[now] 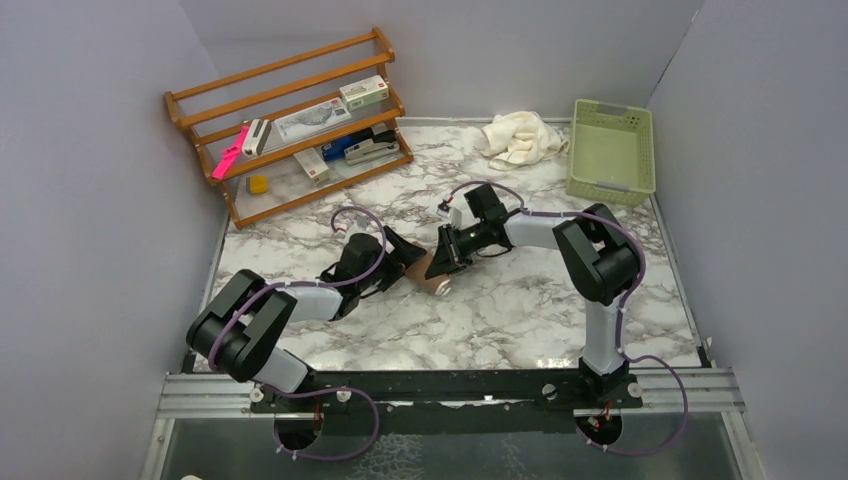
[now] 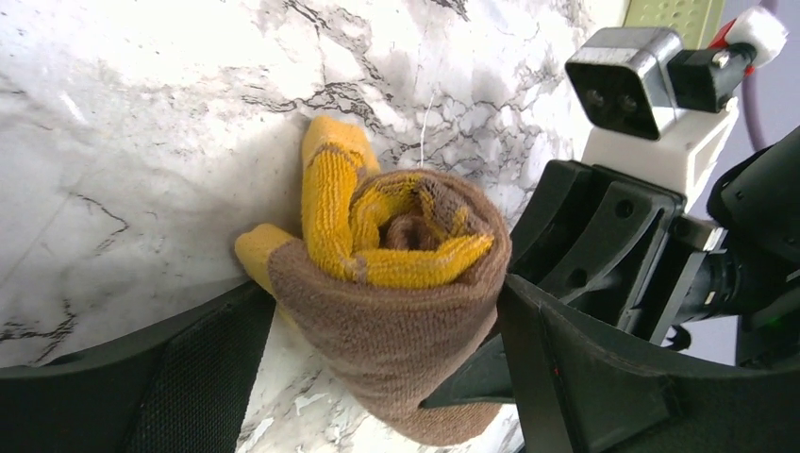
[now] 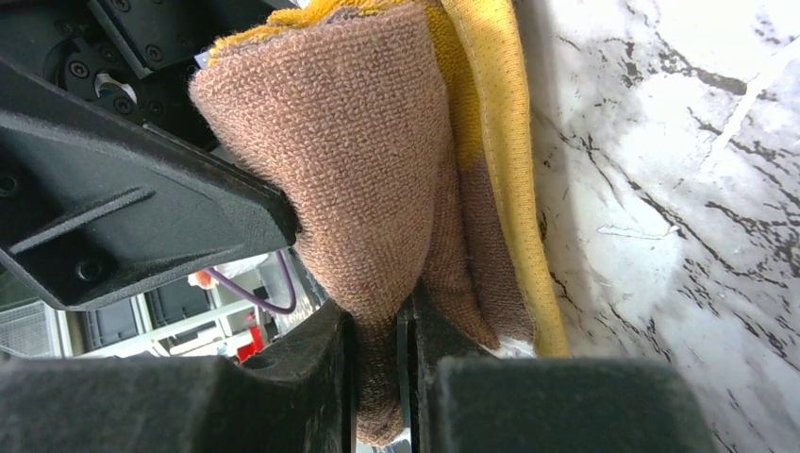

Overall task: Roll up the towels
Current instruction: Place the towel at the center of the board.

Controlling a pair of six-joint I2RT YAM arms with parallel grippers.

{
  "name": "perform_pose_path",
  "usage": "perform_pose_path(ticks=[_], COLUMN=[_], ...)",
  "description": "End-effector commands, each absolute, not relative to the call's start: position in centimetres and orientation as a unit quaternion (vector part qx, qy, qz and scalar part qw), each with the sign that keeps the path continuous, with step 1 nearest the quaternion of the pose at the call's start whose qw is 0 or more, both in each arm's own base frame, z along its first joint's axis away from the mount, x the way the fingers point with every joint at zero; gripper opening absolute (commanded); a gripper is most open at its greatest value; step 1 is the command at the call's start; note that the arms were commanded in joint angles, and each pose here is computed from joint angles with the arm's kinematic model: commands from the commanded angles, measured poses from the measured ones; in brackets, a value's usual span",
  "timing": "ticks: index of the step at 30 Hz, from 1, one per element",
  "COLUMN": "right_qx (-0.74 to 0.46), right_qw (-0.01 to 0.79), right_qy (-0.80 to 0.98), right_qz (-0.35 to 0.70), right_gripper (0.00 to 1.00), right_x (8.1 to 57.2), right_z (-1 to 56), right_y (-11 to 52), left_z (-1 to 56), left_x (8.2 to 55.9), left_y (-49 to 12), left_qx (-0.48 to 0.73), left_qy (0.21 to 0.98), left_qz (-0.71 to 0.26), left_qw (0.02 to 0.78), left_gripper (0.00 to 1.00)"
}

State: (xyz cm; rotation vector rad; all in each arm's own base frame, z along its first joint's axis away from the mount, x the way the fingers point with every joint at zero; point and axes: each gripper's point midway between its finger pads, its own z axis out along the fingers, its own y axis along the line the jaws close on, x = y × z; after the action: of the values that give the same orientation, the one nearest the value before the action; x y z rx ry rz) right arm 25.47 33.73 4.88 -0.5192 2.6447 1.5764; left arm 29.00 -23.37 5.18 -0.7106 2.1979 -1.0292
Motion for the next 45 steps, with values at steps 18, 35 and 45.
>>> perform_pose_path(ticks=[18, 35, 45], right_qx=[-0.182, -0.257, -0.341], right_qw=[0.000, 0.360, 0.509], right_qy=[0.815, 0.710, 0.539], right_qz=[0.550, 0.547, 0.578], right_gripper=[0.01, 0.65, 0.98], right_x=[24.3, 28.7, 25.2], right_z=[6.0, 21.0, 25.3], right_y=[34.1, 27.7, 26.6], left_z=[5.7, 17.8, 29.3], left_x=[30.0, 31.8, 26.4], left_y=[-24.4, -22.4, -26.1], left_qx=[-0.255, 0.019, 0.244], left_qy=[0.811, 0.787, 0.676], left_qz=[-0.400, -0.431, -0.554], left_qw=[0.343, 0.442, 0.420], left_gripper=[0.38, 0.24, 0.22])
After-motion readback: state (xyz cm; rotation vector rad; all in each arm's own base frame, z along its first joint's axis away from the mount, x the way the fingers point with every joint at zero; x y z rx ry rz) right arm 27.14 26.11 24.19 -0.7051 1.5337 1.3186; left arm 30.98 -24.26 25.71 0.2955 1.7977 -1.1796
